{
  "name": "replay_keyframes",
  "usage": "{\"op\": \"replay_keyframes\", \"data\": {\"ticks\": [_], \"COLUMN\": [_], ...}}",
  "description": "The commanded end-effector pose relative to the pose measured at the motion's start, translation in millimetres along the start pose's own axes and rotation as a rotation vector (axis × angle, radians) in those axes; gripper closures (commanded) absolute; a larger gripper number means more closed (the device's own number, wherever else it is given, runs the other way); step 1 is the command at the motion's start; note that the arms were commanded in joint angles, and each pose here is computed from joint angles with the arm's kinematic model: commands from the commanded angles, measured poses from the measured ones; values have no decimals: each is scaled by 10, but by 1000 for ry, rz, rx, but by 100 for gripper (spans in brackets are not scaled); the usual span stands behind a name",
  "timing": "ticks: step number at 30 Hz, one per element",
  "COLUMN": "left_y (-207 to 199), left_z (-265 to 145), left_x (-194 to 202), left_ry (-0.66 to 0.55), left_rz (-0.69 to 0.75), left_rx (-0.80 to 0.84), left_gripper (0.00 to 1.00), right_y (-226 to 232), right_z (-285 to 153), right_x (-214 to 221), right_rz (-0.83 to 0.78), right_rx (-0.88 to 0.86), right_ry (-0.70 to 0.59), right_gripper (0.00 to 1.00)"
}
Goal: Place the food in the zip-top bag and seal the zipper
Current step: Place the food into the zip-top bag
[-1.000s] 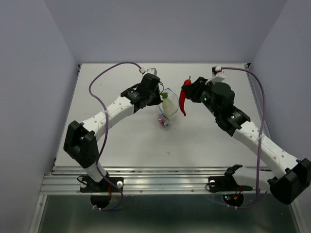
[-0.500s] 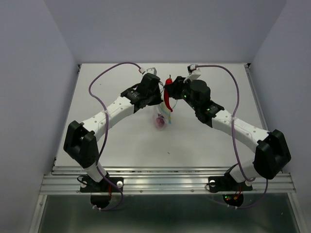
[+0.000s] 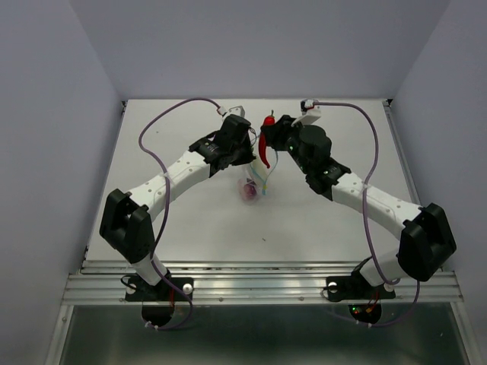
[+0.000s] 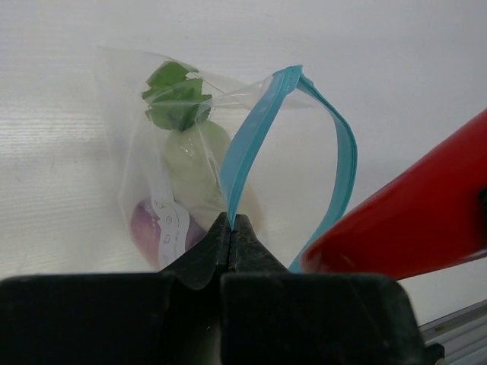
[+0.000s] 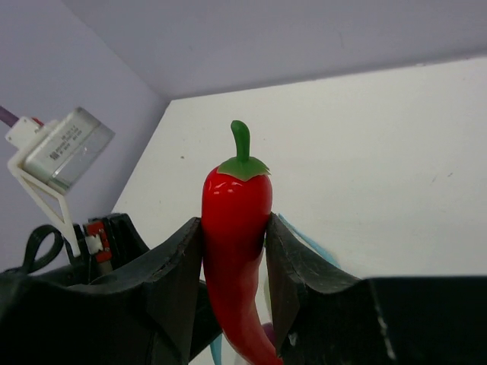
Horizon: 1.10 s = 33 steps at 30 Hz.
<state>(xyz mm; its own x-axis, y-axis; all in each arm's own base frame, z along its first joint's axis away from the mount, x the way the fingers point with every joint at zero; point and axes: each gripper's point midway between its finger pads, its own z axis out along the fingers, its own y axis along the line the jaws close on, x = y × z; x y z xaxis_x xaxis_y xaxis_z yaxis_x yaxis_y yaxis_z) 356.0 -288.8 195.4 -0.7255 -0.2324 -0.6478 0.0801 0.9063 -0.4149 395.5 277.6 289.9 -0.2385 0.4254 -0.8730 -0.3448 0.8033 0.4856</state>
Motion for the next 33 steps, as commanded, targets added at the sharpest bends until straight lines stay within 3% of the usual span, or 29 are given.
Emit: {"op": "replay_keyframes", "data": {"ticks": [1,7,18,33], "left_y": [-49,-58,-50,11], "left_z": [-10,-15,-32,-30], "left_x": [-80,-102,-137,-166], "left_ry": [-25,-28,-34,-51], "left_rz": [-16,-19,-46,-89], "left_rx": [18,19,7,-4], "left_gripper": [100,100,100,100], "right_y": [167,98,-83,-116], "right_z": [-96,4,35,-147], "right_x": [-685,-609,264,840], "right_rz": [83,95,98,-18], "right_rx": [29,67,64,115], "right_ry": [-180,-172,25,224], "right_gripper": [72,72,72,70]}}
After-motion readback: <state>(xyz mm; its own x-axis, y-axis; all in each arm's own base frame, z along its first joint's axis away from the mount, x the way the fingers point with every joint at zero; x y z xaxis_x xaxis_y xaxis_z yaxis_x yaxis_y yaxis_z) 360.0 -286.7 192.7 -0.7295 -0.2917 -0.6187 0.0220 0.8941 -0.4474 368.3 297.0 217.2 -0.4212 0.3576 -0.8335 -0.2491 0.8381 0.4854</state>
